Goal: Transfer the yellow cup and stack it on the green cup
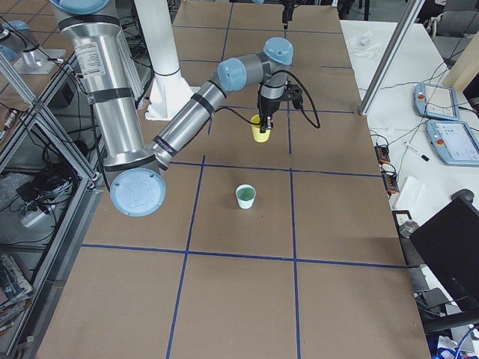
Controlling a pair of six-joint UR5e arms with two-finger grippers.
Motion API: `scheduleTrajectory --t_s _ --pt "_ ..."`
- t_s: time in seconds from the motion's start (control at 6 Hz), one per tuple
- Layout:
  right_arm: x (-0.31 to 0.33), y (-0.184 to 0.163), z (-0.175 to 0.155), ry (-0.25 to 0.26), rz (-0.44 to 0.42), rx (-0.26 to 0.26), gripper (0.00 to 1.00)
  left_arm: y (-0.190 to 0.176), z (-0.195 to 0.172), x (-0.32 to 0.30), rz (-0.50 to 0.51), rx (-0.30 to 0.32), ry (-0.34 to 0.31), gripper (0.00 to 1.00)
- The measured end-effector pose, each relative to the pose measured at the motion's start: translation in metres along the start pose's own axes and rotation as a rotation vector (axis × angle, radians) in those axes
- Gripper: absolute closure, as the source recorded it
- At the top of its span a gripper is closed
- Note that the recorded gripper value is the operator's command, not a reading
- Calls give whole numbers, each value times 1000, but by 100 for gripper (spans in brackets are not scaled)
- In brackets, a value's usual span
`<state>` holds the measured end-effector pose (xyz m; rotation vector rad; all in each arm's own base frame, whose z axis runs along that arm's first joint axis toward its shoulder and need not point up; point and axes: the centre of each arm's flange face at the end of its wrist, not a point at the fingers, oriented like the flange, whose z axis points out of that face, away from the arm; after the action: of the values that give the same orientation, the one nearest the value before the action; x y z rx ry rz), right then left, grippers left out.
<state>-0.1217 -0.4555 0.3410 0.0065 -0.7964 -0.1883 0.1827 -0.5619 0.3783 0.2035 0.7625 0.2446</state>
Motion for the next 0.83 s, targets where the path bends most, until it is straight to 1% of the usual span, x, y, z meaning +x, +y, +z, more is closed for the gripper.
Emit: scheduleTrajectory --t_s 0.17,0.33,0.5,0.83 --pt "26 13 20 25 -6 0 100 12 -9 -3 -8 -19 -8 0" --pt "54 22 45 26 -21 12 100 17 -14 -2 -13 -22 -8 0" --pt "76 27 66 23 -25 11 100 19 -15 -2 -17 -22 -7 0" --pt "102 30 92 28 -18 -23 100 19 -16 -2 -18 -21 -6 0"
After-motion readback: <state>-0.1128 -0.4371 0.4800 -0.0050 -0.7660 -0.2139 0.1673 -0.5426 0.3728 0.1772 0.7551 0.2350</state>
